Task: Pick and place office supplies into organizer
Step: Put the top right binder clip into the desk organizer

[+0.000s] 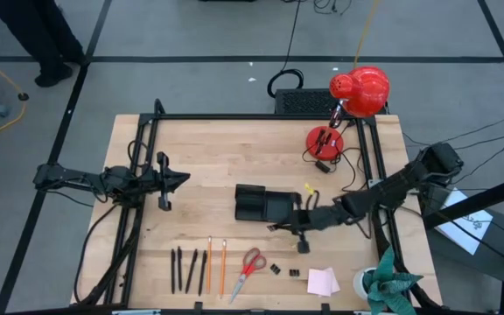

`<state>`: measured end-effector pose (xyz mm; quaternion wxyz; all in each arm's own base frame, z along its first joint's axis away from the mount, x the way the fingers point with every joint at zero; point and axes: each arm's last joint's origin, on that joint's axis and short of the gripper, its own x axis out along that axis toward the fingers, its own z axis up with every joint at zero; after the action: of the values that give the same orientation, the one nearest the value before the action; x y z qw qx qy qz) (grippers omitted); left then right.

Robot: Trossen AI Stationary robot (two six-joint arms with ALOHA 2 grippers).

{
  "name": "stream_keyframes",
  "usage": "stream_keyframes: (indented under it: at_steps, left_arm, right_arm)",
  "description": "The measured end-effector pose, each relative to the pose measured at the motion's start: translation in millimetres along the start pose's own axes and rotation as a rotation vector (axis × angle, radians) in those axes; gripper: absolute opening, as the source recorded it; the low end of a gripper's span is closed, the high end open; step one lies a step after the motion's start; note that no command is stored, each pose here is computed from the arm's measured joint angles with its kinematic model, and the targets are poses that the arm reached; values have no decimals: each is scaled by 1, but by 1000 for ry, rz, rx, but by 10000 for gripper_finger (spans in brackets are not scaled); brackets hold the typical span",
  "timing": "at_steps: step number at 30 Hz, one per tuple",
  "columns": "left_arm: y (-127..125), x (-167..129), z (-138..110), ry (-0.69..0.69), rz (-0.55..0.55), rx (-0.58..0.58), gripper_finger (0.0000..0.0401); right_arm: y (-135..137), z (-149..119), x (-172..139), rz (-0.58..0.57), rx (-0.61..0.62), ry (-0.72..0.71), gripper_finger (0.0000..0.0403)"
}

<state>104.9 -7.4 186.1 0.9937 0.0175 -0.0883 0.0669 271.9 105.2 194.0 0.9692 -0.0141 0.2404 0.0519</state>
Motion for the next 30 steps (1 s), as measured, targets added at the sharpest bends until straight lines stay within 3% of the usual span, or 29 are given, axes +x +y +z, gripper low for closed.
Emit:
stream_keyframes:
  at_steps: [15,18,30]
  left_arm:
    - [0,0,-2,24,17,14,24]
    - [0,0,-2,24,17,14,24]
    - [0,0,-2,25,17,16,24]
  right_arm:
    - [-26,19,79,-93,-37,213,0]
    - [-34,17,89,-172,-65,284,0]
    - [-43,8,95,-207,-51,374,0]
